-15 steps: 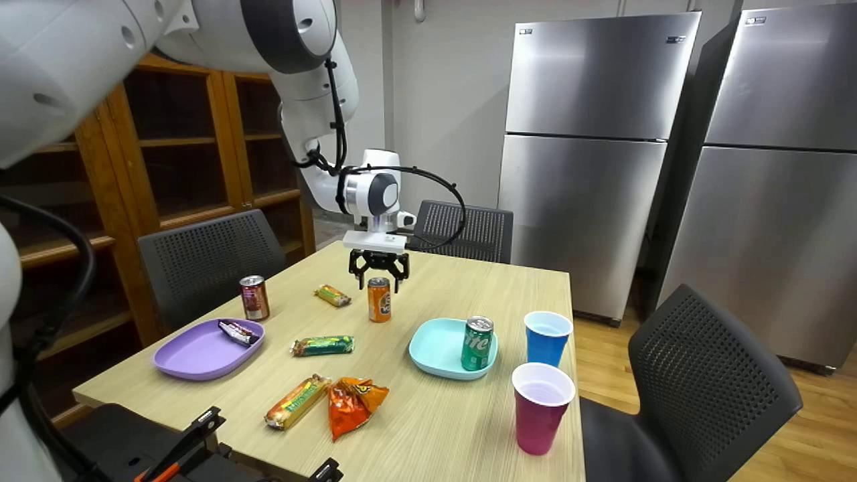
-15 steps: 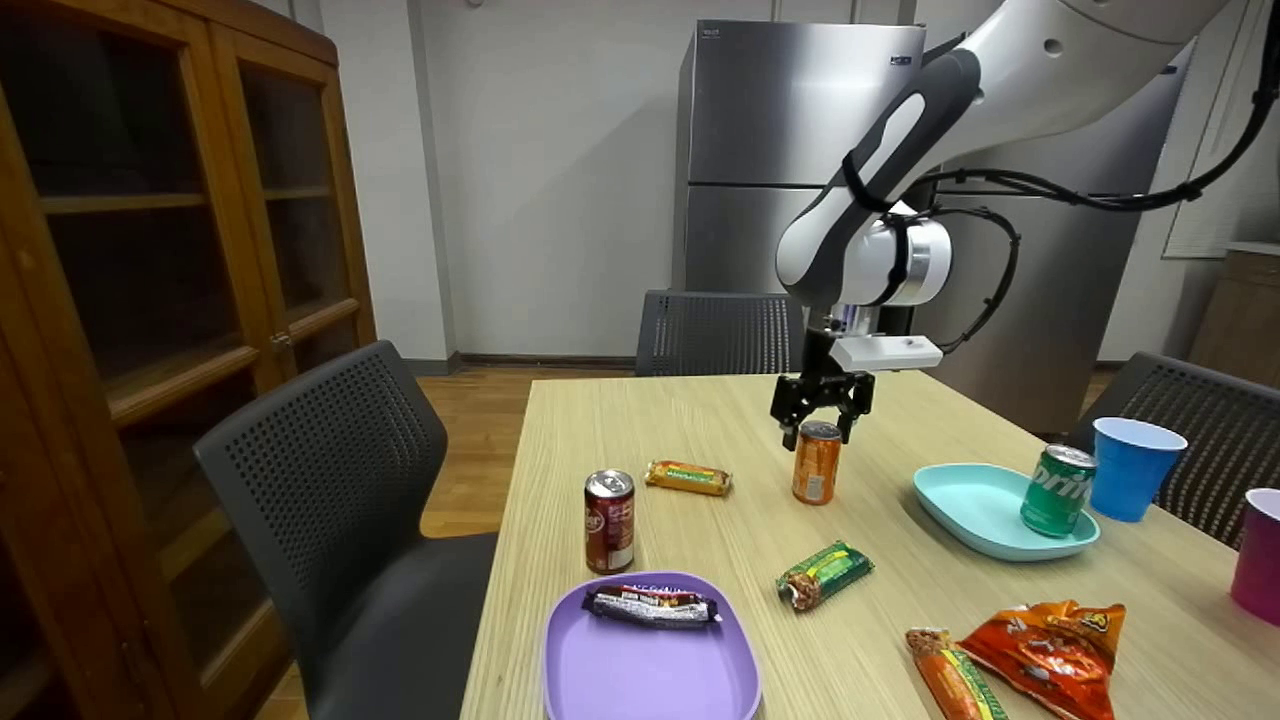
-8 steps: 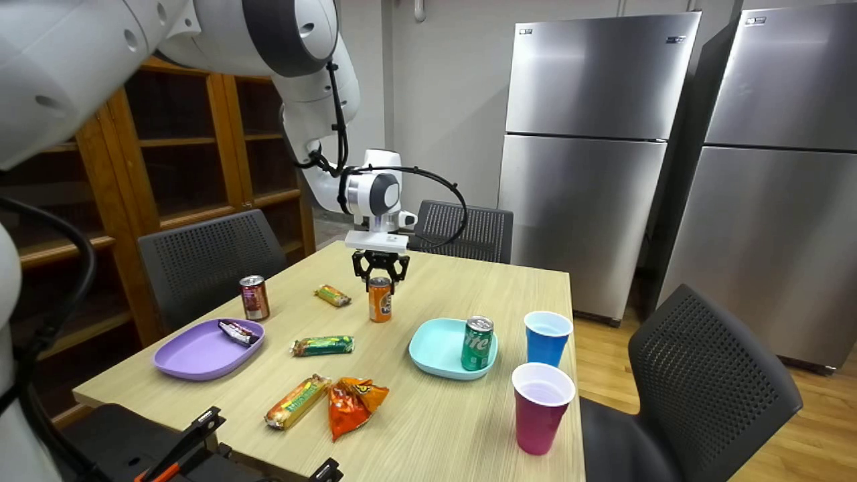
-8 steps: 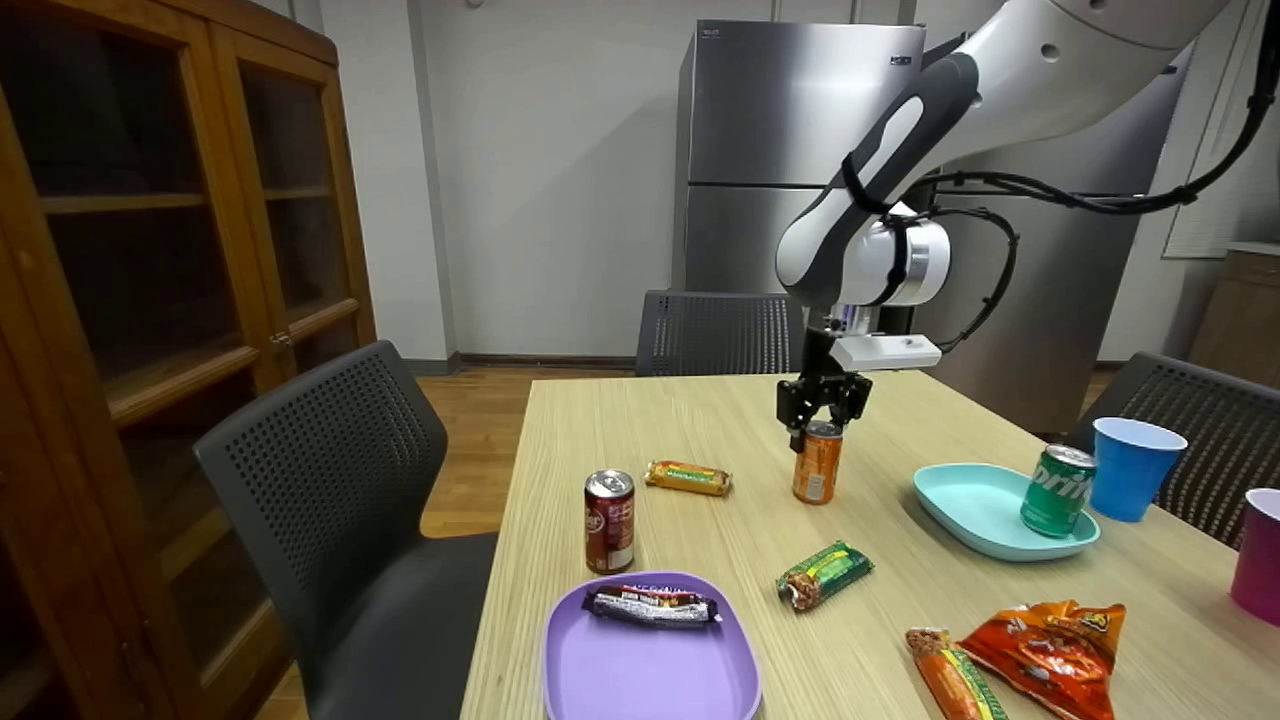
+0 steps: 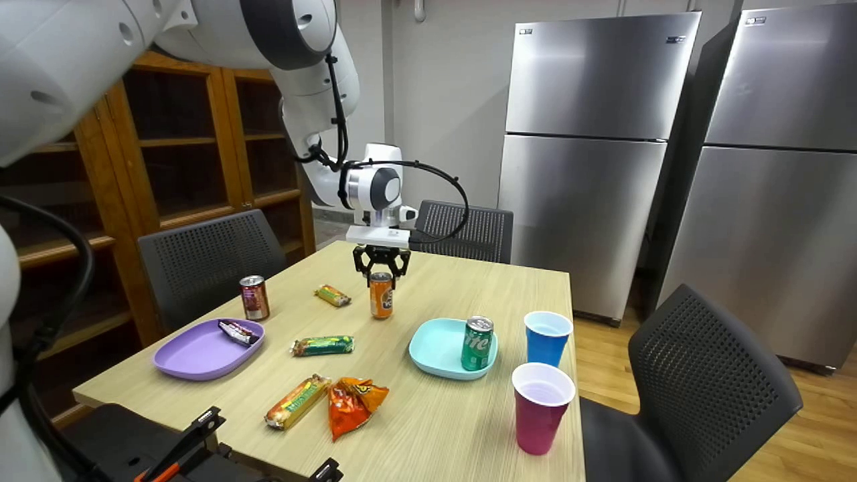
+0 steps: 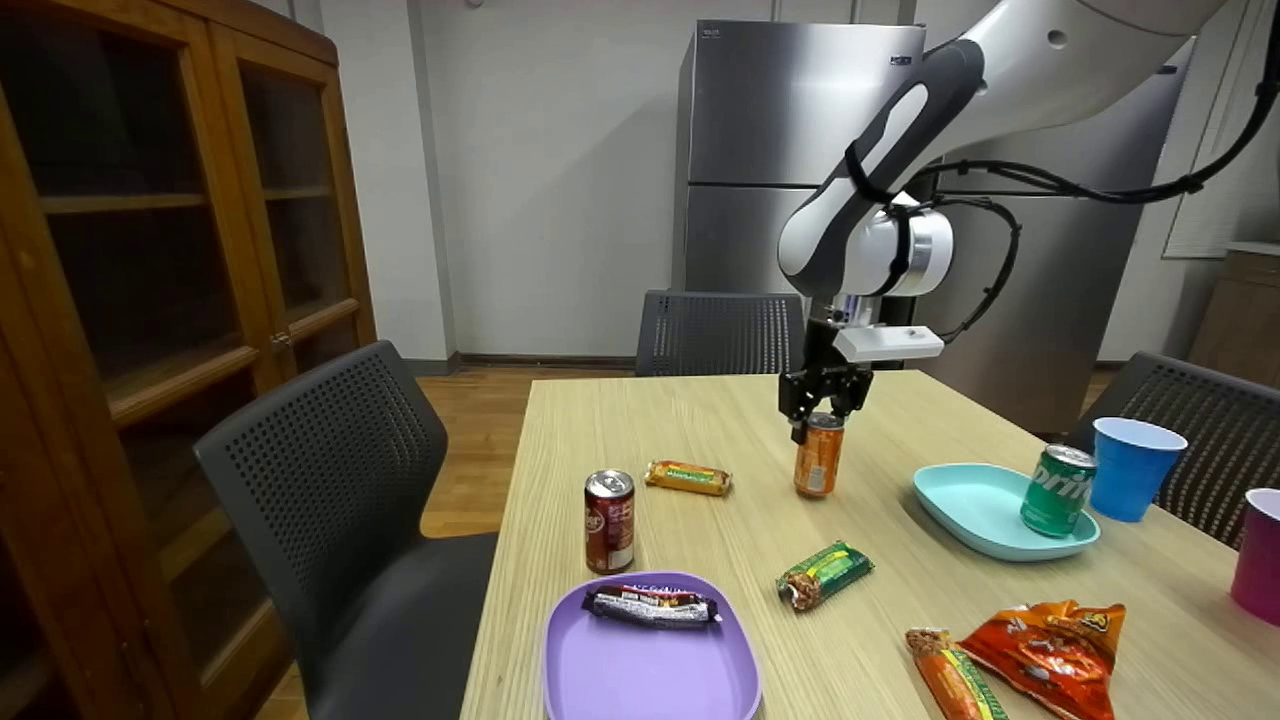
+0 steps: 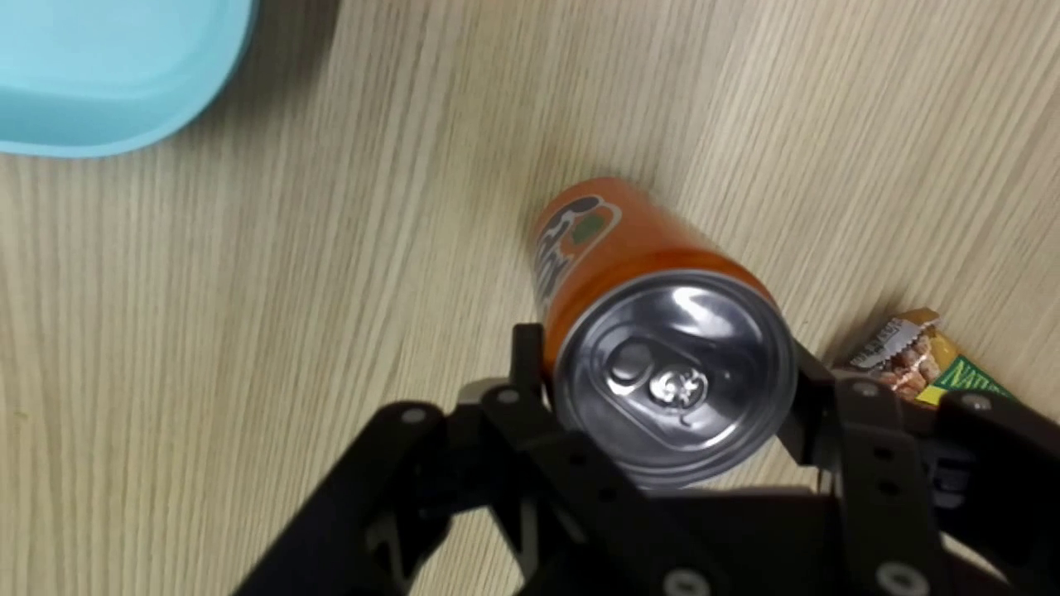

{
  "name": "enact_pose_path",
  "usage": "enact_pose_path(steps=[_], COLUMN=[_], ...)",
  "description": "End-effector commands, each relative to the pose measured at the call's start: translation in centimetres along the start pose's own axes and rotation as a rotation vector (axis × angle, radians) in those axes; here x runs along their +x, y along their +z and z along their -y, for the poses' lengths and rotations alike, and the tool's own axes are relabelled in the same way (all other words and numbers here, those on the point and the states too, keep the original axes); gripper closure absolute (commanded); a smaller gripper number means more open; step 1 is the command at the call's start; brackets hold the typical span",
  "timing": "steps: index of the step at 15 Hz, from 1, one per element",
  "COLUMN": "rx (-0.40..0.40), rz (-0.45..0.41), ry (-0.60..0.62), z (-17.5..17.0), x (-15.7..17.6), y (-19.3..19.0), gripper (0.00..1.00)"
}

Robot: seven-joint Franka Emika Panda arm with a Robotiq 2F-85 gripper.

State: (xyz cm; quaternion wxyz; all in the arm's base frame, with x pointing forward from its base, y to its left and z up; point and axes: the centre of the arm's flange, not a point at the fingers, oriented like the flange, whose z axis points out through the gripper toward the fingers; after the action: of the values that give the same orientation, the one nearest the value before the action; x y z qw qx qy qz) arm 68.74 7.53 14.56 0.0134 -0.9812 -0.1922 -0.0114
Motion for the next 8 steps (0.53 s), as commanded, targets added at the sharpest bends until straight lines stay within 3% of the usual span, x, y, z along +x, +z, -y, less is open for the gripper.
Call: enact_pose_path(steps=[1,8], rx=[0.009,0.015], rz=[-0.009,-0.049], ry=[-0.025,0.051], z=[-0.2,-3.4], x=[-1.3,-3.2], y=[-4.7,-9.2], gripper=[0.62,0.62])
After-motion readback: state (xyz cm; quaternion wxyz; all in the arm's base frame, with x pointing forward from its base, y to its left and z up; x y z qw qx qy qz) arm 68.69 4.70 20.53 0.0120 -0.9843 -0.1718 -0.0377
